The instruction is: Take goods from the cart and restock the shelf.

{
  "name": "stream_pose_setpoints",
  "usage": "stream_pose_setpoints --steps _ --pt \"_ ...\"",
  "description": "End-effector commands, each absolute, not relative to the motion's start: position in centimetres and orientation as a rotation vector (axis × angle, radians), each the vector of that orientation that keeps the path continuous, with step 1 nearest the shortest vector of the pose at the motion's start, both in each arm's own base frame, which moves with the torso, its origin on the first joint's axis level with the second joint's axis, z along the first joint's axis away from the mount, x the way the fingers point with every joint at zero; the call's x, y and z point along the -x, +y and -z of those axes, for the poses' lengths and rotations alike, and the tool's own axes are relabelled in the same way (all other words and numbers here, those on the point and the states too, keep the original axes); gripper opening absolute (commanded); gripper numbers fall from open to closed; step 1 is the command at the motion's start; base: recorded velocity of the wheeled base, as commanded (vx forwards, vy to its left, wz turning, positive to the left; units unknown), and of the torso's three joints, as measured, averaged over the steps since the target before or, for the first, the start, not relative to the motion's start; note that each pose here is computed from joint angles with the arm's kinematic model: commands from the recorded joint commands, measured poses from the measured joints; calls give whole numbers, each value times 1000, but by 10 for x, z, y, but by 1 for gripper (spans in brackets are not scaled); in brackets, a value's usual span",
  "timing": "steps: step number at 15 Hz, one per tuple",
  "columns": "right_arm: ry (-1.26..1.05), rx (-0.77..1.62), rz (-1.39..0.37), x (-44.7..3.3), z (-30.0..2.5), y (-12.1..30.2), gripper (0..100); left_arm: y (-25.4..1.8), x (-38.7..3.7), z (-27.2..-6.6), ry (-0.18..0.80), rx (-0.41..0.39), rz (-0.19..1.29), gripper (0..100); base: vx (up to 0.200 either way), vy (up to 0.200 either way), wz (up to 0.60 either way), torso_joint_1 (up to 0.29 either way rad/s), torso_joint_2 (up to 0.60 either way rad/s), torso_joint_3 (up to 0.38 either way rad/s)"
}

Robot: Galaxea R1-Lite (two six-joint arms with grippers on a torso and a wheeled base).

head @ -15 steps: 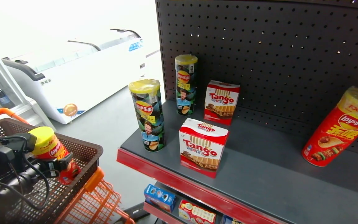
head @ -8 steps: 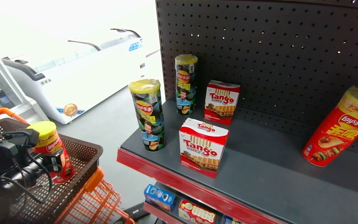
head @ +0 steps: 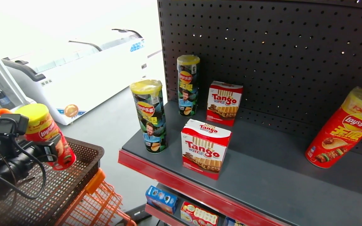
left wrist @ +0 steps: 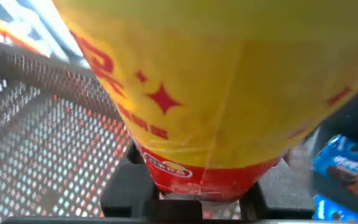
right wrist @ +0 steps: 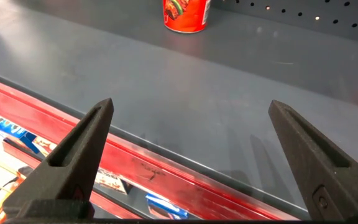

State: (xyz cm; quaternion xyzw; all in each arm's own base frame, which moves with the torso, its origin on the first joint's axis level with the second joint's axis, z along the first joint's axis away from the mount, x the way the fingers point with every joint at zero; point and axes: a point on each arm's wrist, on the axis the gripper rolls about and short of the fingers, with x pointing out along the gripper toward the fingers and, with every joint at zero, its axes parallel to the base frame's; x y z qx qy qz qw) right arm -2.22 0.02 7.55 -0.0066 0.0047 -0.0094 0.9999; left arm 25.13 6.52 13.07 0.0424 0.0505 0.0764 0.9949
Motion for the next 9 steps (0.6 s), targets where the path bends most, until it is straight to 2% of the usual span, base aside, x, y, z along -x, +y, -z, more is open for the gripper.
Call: stream_pose_setpoints --steps 1,5,8,9 --pt "11 14 20 22 -76 0 100 47 -236 -162 -13 -106 -104 0 0 0 0 0 0 0" --pt "11 14 20 22 -76 0 100 15 -205 -203 1 -104 6 0 0 0 0 0 0 0" --pt "11 14 20 22 -76 0 100 -9 -180 -213 -44 -93 145 0 0 0 0 0 0 0" --pt "11 14 18 22 -76 0 100 -14 -177 -210 -23 -68 177 0 0 0 0 0 0 0"
